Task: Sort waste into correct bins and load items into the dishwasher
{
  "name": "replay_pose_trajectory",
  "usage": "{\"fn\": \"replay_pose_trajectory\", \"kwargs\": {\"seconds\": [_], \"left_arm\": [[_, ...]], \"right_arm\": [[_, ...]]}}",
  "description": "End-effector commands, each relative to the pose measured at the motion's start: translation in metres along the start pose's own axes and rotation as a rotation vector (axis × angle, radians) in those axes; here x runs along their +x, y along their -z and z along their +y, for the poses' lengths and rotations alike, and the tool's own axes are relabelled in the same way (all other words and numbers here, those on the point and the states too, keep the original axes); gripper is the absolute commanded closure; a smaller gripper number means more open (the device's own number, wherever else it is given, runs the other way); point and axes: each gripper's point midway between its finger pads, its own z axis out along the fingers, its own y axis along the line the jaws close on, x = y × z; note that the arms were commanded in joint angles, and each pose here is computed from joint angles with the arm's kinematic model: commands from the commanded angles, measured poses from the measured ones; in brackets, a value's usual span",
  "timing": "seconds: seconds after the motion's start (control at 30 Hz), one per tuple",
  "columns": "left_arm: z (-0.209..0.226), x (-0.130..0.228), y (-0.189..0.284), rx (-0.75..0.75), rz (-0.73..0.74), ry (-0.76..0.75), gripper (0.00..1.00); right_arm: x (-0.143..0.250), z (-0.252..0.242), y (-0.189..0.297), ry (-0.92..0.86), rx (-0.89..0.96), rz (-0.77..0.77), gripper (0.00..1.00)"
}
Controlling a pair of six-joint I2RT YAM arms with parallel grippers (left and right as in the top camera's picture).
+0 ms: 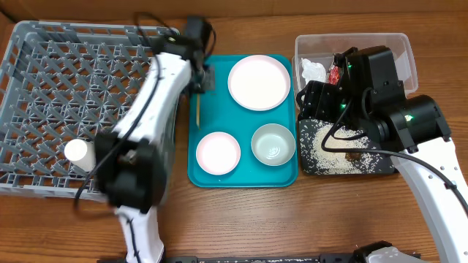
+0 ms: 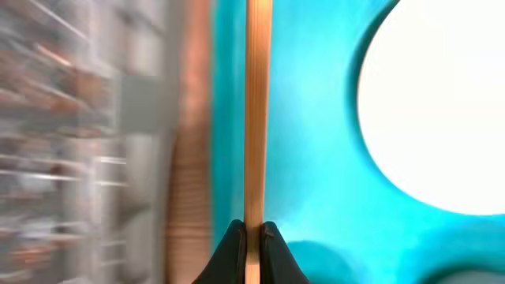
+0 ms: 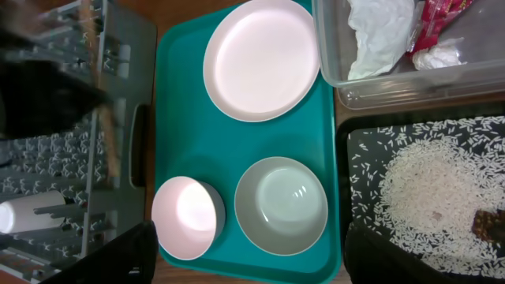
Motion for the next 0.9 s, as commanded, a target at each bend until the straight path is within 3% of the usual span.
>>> {"fn": "replay_pose_trajectory", "kwargs": {"seconds": [0.0,0.1,0.23,0.53,0.7,0.83,0.87], "left_arm": [[0.029,-0.014,0.078,-0.099,-0.155,-0.083,0.96],[0.059,0.003,0.093,-0.206,-0.109,-0.075,0.96],[0.088,0.023,0.081,-0.241,-0.005,-0.038,0.96],[0.098,0.055,0.006,-0.107,0.11,-0.042,0.95],[0.097,0.065,-0.013,-0.108,0.125,-0.046,0.86],[0.09,0.059,0.0,-0.066,0.111,-0.042,0.83],[0.082,0.052,0.013,-0.02,0.088,-0.038,0.75]], "right_arm": [[-0.003,0.003,0.001,-0.003,-0.009,-0.005,0.23],[-0.003,0.003,0.001,-0.002,-0.011,-0.008,0.23],[-0.003,0.003,0.001,-0.002,-0.011,-0.008,0.23],[-0.008,0.005,0.001,0.001,-0.02,-0.025,0.23],[-0.009,0.006,0.001,0.002,-0.023,-0.03,0.23],[-0.008,0.006,0.001,0.001,-0.022,-0.028,0.23],[-0.008,0.006,0.001,0.002,-0.022,-0.028,0.23]]}}
